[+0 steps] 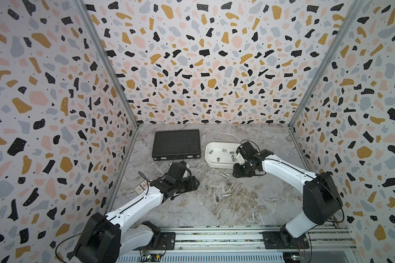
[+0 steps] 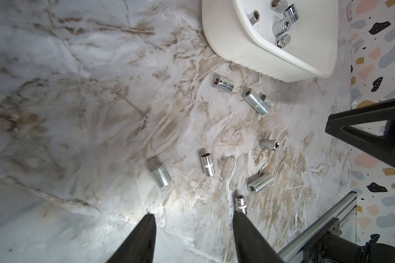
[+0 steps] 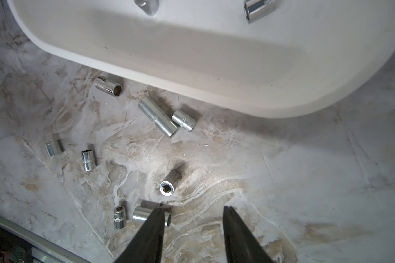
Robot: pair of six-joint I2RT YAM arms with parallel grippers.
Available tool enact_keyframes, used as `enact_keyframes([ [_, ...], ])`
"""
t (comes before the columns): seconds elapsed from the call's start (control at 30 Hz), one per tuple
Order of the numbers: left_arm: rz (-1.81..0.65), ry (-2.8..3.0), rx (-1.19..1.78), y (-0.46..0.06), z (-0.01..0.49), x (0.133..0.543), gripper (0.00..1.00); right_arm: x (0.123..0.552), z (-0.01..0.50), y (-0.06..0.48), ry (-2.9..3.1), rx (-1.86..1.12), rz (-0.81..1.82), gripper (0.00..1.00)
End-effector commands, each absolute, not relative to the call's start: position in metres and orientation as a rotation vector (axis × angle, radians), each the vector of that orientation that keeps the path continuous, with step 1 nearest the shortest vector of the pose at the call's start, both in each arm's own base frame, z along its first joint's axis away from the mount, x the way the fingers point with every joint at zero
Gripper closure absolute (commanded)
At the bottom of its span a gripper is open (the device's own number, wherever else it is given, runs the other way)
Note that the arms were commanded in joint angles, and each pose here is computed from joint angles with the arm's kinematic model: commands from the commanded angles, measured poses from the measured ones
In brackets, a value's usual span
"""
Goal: Put the socket on the desktop into the storage box
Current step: Pick up the socket head at the center of the board.
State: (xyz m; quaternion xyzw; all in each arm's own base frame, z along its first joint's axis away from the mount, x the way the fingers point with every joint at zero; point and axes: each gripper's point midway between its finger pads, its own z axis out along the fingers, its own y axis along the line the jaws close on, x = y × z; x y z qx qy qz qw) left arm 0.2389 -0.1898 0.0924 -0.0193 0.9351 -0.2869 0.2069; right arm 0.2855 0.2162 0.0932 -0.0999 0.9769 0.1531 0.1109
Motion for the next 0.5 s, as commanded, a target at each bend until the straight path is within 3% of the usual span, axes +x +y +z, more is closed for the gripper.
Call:
enact_keyframes([
  [0.0, -0.863, 2.546, -0.025, -0.199, 0.103, 0.241, 0.42, 0.279, 0.101, 0.22, 2.856, -0.297, 0.477, 0.52],
  [0.47, -0.9, 2.525, -0.014, -0.206, 0.101, 0.239, 0.42, 0.271, 0.089, 0.238, 2.895, -0.374, 0.464, 0.51],
])
